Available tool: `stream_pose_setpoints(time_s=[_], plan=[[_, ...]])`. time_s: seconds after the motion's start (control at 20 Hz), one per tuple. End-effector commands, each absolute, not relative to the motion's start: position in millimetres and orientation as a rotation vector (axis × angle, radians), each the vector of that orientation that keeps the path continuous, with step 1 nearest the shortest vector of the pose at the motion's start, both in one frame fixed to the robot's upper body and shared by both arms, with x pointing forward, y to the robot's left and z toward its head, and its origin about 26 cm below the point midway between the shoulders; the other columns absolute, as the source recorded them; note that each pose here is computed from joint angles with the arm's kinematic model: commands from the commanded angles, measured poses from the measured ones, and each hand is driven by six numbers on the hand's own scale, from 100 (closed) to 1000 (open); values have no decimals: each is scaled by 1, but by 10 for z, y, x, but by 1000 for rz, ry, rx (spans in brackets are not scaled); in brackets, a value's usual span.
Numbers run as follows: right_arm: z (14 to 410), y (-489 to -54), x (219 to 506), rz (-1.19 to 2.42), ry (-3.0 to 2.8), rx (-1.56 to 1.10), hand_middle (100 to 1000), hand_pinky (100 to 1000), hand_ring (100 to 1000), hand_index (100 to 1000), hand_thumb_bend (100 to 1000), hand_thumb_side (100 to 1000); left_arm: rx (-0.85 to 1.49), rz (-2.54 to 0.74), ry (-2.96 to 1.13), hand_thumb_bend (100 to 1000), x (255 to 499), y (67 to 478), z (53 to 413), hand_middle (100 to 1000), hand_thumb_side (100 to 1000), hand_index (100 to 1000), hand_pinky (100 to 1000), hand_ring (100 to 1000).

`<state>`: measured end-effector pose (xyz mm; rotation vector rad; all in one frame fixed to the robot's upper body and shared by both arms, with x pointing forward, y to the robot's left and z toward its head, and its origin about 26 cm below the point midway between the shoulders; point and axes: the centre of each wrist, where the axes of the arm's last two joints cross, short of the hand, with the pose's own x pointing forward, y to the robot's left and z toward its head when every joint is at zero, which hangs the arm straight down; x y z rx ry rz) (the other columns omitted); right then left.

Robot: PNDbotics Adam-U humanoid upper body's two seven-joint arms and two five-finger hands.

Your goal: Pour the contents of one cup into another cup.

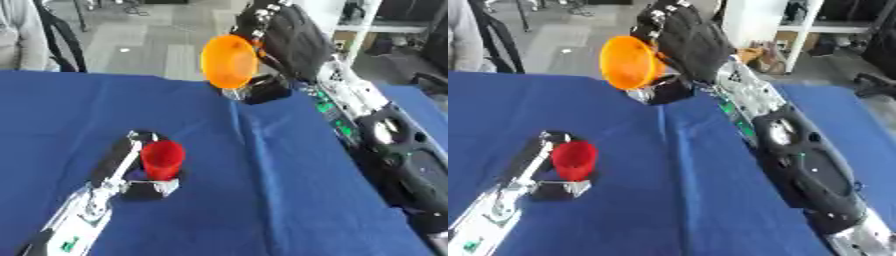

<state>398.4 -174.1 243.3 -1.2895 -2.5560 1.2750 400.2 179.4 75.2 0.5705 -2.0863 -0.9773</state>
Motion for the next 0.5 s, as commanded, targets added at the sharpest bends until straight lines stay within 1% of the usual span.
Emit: stream_pose_setpoints(time_s=[0.05,0.15,0.2,0.25,0.3,0.35,0.4,0.45,0.5], plan=[[2645,-1818,3815,1146,-2615,-1230,230,533,389,339,100,569,695,-892,-2137,651,4152,1830,798,409,372,685,163,259],[2642,-1821,3737,1095,-2627,-1168,219,528,379,335,129,539,751,-870,-2133,745,4221,1838,735,429,406,695,207,285],[2641,-1822,3707,1078,-2630,-1144,217,527,377,334,144,532,773,-871,-2128,793,4247,1843,698,444,426,705,244,308],[2621,-1824,3687,1066,-2627,-1120,209,524,369,332,180,509,794,-885,-2117,852,4269,1848,658,462,446,720,285,335],[2590,-1828,3679,1056,-2616,-1097,203,521,363,329,215,487,813,-898,-2105,889,4285,1856,614,478,466,728,318,358],[2545,-1837,3680,1043,-2599,-1070,195,517,355,325,259,460,828,-902,-2093,941,4293,1869,571,500,499,740,380,386],[2505,-1849,3683,1029,-2584,-1046,188,514,348,321,298,435,838,-899,-2087,984,4295,1881,539,520,536,750,409,408],[2441,-1874,3691,1007,-2558,-1018,178,509,338,318,359,396,843,-882,-2084,1000,4289,1900,516,547,601,760,455,451],[2386,-1899,3698,987,-2535,-990,172,505,332,315,399,370,842,-864,-2082,1000,4280,1916,506,561,646,762,470,466]])
